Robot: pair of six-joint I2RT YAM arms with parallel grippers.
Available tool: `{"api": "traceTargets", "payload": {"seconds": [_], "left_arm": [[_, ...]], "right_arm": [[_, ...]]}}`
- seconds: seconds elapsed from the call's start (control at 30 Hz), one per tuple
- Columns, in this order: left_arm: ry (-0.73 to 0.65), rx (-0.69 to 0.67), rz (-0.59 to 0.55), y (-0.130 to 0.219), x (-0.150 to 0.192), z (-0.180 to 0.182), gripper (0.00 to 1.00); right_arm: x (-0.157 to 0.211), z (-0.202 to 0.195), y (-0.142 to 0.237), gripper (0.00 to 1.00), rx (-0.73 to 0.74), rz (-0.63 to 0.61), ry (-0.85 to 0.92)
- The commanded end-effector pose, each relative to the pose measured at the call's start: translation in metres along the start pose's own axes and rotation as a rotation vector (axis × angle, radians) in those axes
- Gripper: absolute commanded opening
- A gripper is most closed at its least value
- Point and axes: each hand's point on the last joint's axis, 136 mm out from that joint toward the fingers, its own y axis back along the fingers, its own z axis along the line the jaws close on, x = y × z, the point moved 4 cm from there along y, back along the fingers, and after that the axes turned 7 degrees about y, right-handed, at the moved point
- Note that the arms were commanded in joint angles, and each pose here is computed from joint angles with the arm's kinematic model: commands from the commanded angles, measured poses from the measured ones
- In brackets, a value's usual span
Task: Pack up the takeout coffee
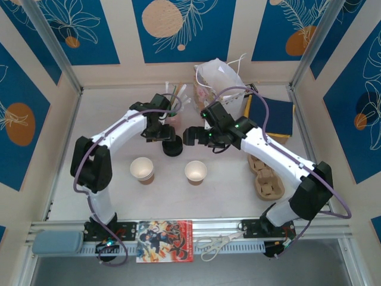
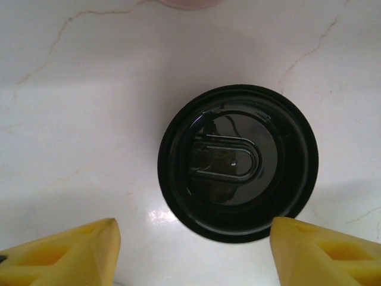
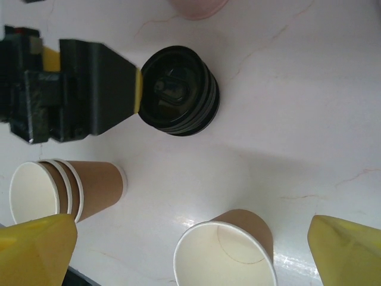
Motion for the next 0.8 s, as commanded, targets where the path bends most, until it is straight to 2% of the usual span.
{"api": "traceTargets", "payload": {"seconds": [0.0,0.23,0.77], "left_arm": [[0.003,0.045,0.023,-0.004,-0.006,-0.006,0.62],[0.035,0.012,0.054,-0.018,-0.006,-0.003,0.45],[0.049,-0.067,0.077,-0.035,-0.012,0.015,0.37]], "right_arm": [[0.001,0.007,0.002,1.00,-0.032,0.025,0.005],[-0.002,0.006,0.006,1.00,-0.082,0.047,0.044],[-0.001,0.000,0.013,1.00,-0.102,0.045,0.052]]}}
